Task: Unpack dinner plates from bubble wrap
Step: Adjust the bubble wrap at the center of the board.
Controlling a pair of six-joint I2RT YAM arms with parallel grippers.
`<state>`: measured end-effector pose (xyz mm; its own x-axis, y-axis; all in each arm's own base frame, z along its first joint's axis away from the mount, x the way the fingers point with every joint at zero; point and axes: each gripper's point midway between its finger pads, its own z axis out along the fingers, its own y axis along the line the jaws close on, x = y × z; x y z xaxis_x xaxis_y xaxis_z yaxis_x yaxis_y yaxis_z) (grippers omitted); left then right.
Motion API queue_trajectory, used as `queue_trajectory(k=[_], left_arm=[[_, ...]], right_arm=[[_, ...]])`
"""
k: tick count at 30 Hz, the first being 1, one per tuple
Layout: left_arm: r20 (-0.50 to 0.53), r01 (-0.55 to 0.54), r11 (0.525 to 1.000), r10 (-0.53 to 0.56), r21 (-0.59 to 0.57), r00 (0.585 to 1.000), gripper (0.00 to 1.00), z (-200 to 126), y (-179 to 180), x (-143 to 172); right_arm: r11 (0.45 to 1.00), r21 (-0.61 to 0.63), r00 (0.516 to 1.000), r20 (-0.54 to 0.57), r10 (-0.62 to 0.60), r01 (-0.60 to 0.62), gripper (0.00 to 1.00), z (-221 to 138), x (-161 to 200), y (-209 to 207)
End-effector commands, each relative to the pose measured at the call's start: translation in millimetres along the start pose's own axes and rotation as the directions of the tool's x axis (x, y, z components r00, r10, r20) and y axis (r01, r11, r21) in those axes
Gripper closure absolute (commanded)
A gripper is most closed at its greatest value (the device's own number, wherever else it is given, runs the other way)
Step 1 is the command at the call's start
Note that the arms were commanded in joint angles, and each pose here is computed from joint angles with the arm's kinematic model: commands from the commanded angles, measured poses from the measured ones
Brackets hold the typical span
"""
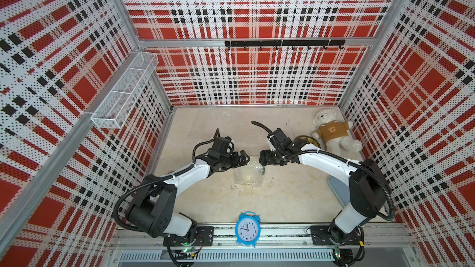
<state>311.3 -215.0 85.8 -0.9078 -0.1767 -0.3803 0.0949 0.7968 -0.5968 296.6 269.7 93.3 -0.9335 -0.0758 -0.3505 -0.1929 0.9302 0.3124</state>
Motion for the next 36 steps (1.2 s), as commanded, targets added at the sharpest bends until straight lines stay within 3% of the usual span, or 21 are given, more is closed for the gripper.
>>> queue_trajectory(k=[1, 7, 21, 36], left_arm=[[0.025, -0.003, 0.999, 0.002, 0.041, 1.000, 0.00, 5.2, -4.6, -6.2], [0.031, 0.019, 0.997, -0.021, 0.069, 0.999, 0.01, 12.2, -5.5, -4.8], [0.061, 0.074, 0.992, -0.080, 0.099, 0.995, 0.00, 27.4, -10.6, -5.4], [0.186, 0.140, 0.983, -0.159, 0.115, 0.970, 0.01, 43.6, -5.5, -14.5]], right_arm=[[0.997, -0.022, 0.998, -0.005, 0.070, -0.070, 0.18, 12.9, 8.6, 0.0], [0.992, -0.053, 0.993, -0.020, 0.113, -0.114, 0.17, 34.9, 21.1, 0.9], [0.967, -0.158, 0.978, 0.025, 0.207, -0.201, 0.16, 60.7, -3.0, 22.7], [0.939, -0.148, 0.945, 0.053, 0.322, -0.312, 0.17, 66.4, -18.7, -12.6]])
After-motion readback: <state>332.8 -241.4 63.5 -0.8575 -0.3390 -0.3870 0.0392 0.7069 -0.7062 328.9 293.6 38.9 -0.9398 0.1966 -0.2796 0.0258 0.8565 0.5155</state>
